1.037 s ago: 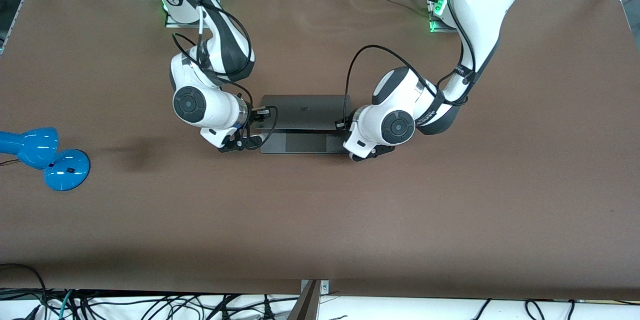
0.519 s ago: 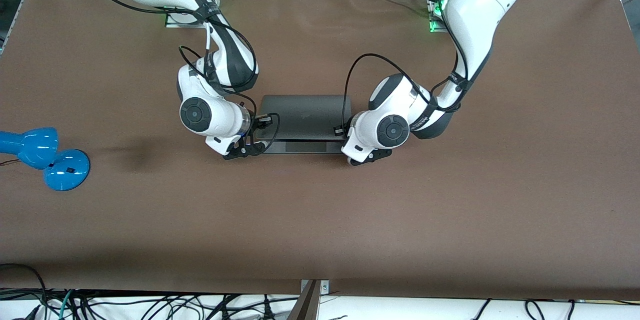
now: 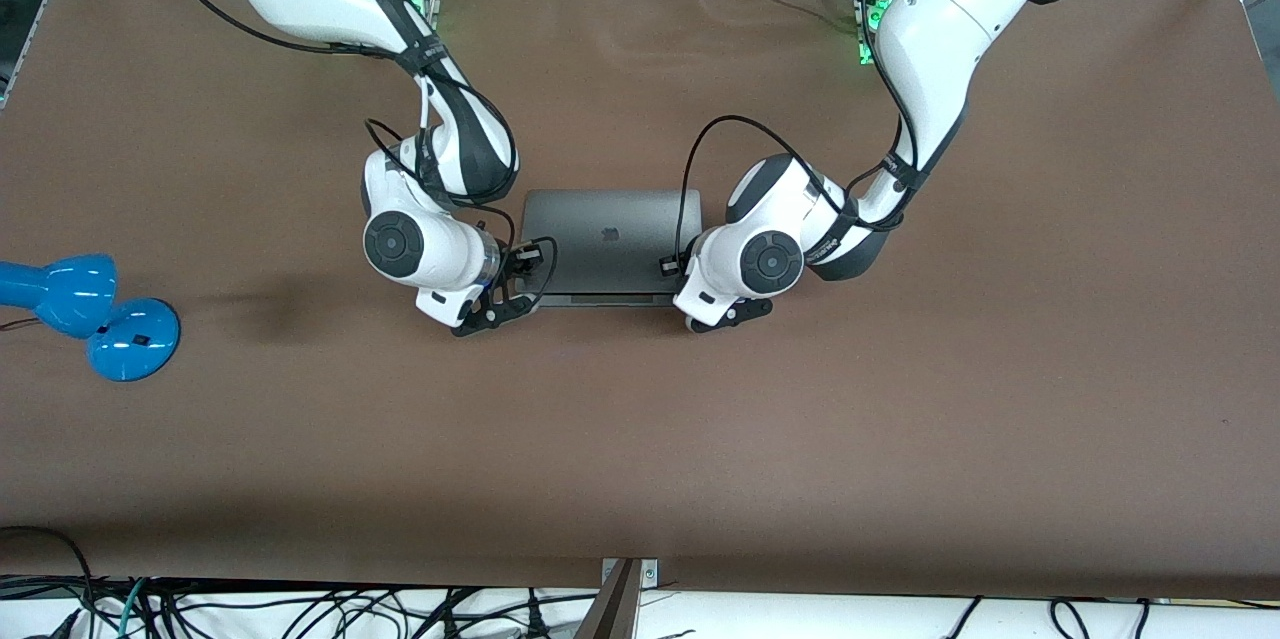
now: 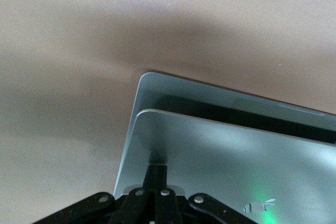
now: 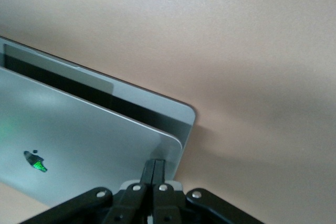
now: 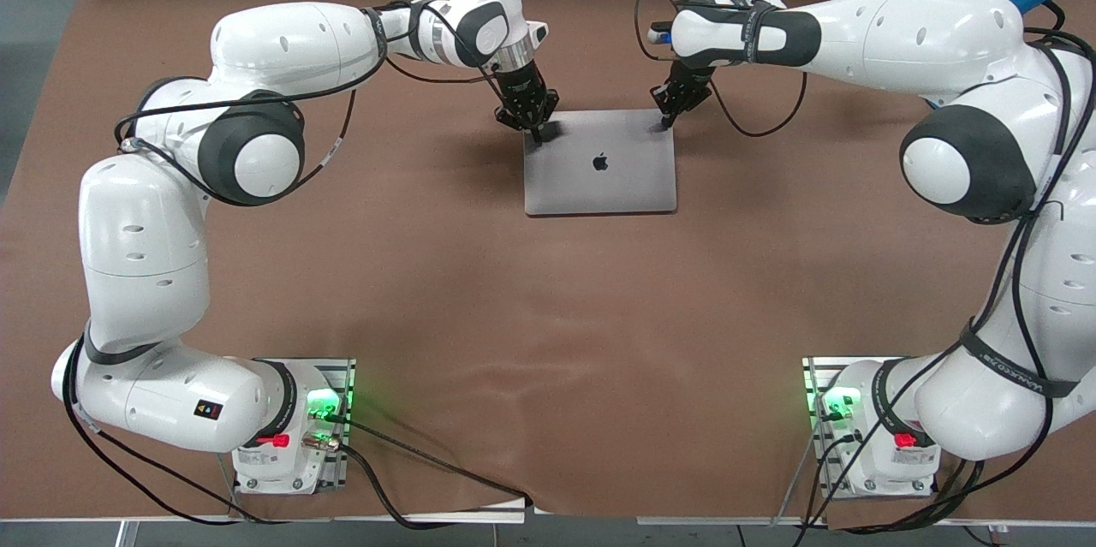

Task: Close laptop with both arms from behind
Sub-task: 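Press the screen down with both grippers until the lid shuts, then lift both grippers off the closed laptop lid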

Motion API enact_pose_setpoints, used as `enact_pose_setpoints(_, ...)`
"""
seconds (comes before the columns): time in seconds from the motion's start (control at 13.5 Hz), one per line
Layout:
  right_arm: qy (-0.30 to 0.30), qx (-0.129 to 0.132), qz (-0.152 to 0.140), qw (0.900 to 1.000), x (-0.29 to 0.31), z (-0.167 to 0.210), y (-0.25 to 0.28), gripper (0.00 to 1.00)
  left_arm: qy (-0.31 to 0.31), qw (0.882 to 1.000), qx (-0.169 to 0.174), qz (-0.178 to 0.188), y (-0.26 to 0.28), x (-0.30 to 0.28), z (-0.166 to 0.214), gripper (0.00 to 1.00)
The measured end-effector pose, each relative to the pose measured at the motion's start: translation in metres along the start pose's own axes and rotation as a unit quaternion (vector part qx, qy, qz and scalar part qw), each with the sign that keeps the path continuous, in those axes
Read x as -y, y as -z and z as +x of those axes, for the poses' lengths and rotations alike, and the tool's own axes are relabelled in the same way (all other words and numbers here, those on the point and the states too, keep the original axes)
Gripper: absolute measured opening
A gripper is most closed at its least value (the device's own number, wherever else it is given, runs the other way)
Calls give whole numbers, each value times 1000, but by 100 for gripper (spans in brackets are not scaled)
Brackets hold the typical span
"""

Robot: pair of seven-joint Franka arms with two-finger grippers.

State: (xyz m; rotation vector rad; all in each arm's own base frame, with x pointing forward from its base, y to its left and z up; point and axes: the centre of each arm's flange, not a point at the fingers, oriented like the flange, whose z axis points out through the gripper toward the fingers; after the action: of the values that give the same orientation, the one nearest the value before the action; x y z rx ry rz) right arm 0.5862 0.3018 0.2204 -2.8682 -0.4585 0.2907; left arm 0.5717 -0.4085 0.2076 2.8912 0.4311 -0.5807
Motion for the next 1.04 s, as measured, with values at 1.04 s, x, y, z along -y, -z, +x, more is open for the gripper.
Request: enact_pose_setpoints(1.04, 2, -32, -5, 999, -8, 16, -29, 4, 1, 1000, -5, 0, -25, 0, 8, 1)
